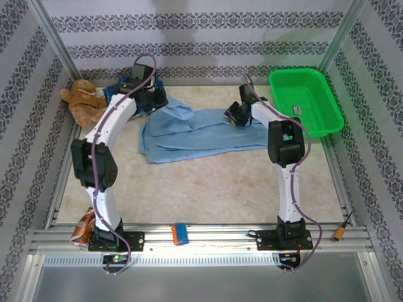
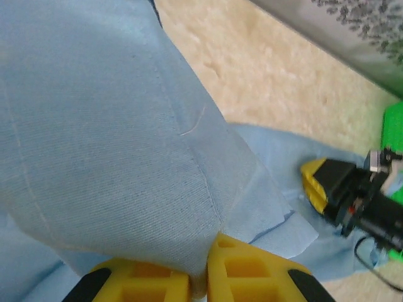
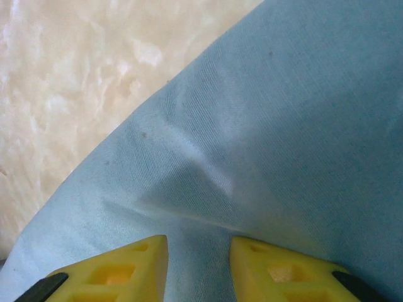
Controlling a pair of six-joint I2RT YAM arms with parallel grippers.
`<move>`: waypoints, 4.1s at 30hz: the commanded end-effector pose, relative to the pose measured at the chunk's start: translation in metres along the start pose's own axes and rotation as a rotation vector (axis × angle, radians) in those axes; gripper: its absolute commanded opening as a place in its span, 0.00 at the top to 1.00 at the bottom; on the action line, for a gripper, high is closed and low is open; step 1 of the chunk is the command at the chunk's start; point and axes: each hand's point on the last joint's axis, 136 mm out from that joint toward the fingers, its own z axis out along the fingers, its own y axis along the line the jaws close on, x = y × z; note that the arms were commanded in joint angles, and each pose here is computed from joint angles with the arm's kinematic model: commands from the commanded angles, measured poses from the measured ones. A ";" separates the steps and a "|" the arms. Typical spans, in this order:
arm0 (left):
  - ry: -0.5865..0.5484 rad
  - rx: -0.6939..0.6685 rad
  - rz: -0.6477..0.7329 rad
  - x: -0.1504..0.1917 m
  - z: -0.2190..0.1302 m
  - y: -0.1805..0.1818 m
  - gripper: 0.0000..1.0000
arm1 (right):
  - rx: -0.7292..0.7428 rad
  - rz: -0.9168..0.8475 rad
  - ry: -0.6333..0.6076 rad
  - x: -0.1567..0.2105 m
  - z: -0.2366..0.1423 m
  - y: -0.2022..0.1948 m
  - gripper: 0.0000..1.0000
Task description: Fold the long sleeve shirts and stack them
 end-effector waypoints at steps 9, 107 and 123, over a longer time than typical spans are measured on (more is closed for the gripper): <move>0.081 0.073 0.000 0.137 -0.043 0.022 0.86 | 0.055 0.048 0.060 0.016 0.011 -0.026 0.63; -0.573 -0.129 -0.007 0.001 -0.272 0.105 0.00 | -0.030 -1.566 0.153 0.422 -0.058 0.164 1.00; -0.534 -0.050 -0.068 0.001 -0.244 0.104 0.00 | -0.398 -1.177 -0.009 0.301 -0.141 0.269 1.00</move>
